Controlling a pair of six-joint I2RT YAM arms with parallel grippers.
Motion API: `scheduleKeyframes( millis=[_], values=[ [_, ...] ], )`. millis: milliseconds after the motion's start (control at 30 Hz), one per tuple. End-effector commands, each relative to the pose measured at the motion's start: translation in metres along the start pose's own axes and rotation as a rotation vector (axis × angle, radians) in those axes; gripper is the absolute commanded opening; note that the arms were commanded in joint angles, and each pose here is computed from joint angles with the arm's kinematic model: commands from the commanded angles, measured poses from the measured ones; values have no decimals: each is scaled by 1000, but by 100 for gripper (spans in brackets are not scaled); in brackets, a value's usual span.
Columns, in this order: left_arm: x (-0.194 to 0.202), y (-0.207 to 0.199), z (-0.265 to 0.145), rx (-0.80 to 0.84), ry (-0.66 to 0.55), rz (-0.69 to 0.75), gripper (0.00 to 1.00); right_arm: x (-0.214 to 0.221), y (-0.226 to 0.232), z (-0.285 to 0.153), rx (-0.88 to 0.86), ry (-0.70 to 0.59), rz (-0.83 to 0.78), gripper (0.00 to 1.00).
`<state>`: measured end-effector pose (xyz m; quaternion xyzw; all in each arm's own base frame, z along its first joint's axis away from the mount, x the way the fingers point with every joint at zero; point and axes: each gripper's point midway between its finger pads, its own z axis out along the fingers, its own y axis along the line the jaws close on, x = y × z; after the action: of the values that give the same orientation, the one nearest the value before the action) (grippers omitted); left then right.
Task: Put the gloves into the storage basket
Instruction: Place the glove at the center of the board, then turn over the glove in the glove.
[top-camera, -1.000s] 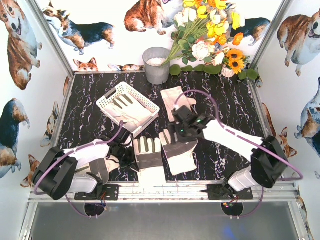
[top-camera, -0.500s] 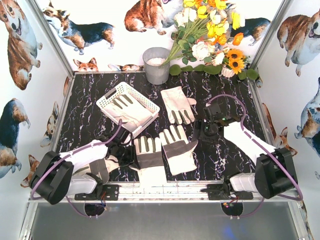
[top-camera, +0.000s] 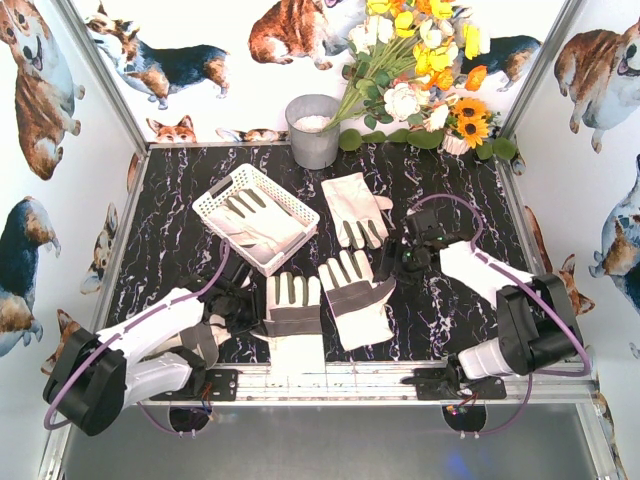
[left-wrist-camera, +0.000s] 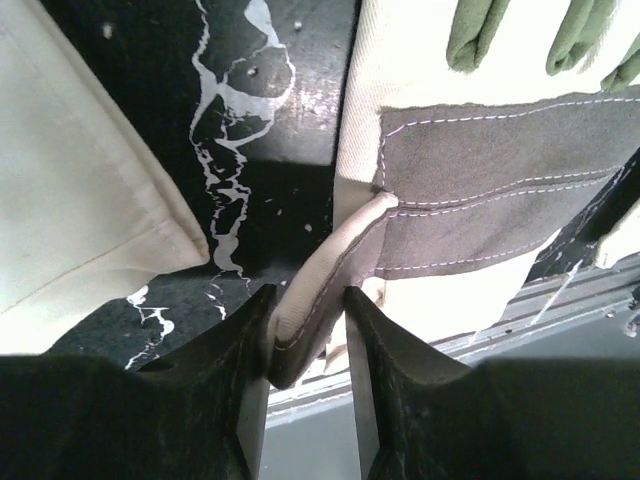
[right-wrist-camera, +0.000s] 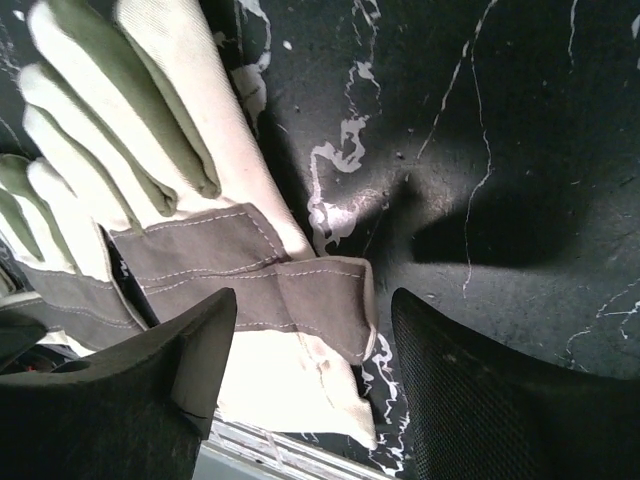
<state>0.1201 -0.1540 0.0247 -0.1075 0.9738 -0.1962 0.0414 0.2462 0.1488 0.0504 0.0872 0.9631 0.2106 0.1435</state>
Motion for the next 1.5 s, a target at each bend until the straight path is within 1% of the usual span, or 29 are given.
scheduleKeyframes(
  millis=[0,100,133,200,233,267,300,467,600,700,767,900,1033,1267,1400,1467],
  values=[
    [-6,7,-2,-33,-39,-31,24,-4,3,11,-35,-14,12,63],
    [-7,4,2,-12,-34,-25,13,-1,0,16,-29,1,17,53],
    [-7,3,4,-5,-33,-22,9,-1,-1,17,-30,3,19,46],
    [-9,0,7,10,-36,-18,2,-1,0,17,-31,-1,18,24],
    [-10,-3,8,23,-39,-15,0,-2,-1,15,-27,-5,20,13],
    [-13,-7,9,42,-44,-12,0,-3,-2,13,-18,-12,19,5],
    [-15,-11,10,61,-50,-9,0,-5,-3,9,-7,-21,18,0],
    [-25,-32,17,161,-68,-2,0,-14,-15,-22,78,-96,1,0],
    [-28,-53,24,242,-59,-42,0,-21,-31,-58,207,-163,-24,0],
    [-34,-74,26,301,-70,-65,0,-25,-42,-83,296,-204,-43,0],
    [-38,-90,28,329,-83,-57,0,-28,-42,-95,314,-228,-56,0],
    [-41,-117,36,362,-90,-48,0,-31,-32,-106,266,-264,-76,0],
    [-38,-130,49,380,-76,-61,0,-32,-24,-108,235,-278,-65,0],
    [-37,-134,53,380,-66,-59,0,-25,-1,-110,213,-293,-85,0],
    [-36,-134,54,381,-63,-52,0,-20,25,-108,183,-327,-105,0],
    [-36,-134,54,380,-62,-52,0,-19,42,-106,130,-343,-101,0]
  ],
)
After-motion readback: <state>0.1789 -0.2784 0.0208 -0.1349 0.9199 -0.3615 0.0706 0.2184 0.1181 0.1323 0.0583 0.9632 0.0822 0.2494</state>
